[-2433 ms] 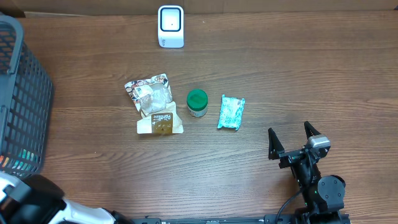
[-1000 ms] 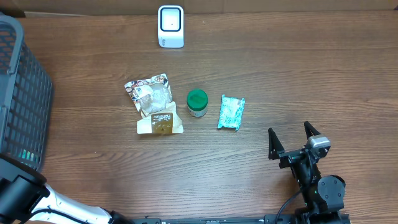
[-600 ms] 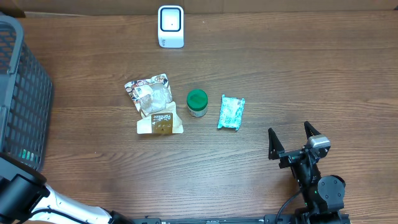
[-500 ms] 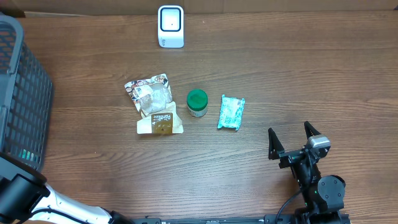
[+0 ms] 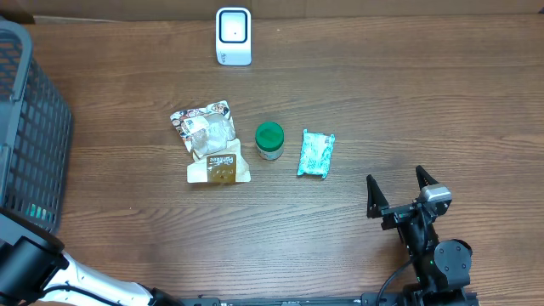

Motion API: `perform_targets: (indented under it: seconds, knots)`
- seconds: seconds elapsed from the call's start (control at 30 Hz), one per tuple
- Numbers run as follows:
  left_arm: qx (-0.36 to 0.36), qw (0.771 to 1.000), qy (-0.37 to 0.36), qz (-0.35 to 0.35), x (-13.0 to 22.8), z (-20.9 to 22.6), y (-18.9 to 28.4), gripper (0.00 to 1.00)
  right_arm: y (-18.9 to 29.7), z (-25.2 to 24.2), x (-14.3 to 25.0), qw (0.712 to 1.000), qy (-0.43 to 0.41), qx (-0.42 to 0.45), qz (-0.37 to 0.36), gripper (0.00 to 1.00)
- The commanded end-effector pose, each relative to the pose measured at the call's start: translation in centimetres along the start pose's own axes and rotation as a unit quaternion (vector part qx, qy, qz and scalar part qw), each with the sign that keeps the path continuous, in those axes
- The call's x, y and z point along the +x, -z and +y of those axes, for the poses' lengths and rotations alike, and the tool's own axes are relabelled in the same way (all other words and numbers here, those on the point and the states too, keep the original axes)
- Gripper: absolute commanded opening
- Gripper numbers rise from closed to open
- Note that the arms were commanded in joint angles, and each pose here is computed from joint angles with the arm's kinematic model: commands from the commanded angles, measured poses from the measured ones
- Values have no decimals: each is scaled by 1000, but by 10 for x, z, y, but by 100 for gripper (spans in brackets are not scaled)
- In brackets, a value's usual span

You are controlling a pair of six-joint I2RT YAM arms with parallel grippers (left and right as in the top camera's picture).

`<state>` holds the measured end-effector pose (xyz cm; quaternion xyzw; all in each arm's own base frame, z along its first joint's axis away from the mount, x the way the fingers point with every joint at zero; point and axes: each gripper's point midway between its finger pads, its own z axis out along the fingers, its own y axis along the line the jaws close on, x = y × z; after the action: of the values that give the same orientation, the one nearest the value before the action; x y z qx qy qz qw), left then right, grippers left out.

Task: Scan the item barcode
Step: 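Reach into the basket and grasp the orange snack packet, then carry the orange packet to the scanner with the left gripper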

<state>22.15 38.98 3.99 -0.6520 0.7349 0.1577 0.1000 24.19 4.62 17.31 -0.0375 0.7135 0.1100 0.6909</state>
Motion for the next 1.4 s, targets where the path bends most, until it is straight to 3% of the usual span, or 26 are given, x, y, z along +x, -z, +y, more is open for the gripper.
perform_targets:
  seconds: [0.0, 0.03, 0.13, 0.33, 0.5, 0.7, 0.9, 1.1, 1.2, 1.37]
  knots:
    - [0, 1000, -16, 22, 17, -2, -9, 47, 0, -2, 2, 1000, -2, 4, -1, 100]
    - [0, 1000, -17, 22, 17, -1, -9, 43, 0, -2, 2, 1000, -2, 4, -1, 100]
    - [1, 999, -24, 25, 18, -2, -8, 4, 0, -2, 2, 1000, -2, 4, -1, 100]
    - [-1, 999, -37, 35, 13, 0, 9, 4, 0, -2, 2, 1000, -2, 4, -1, 100]
    - [25, 999, -31, 22, -15, -7, 59, 4, 0, -2, 2, 1000, -2, 4, -1, 100]
    - [126, 991, -9, -46, -55, -21, 162, 4, 0, -2, 2, 1000, -2, 4, -1, 100]
    - [276, 950, 3, -144, -69, -28, 296, 4, 0, -2, 2, 1000, -2, 4, -1, 100]
    - [378, 908, -51, -173, -14, -40, 393, 4, 0, -2, 2, 1000, -2, 4, -1, 100]
    - [406, 888, -147, -159, 46, -63, 424, 4, 0, -2, 2, 1000, -2, 4, -1, 100]
    - [400, 855, -313, -106, 144, -99, 433, 4, 0, -2, 2, 1000, -2, 4, -1, 100]
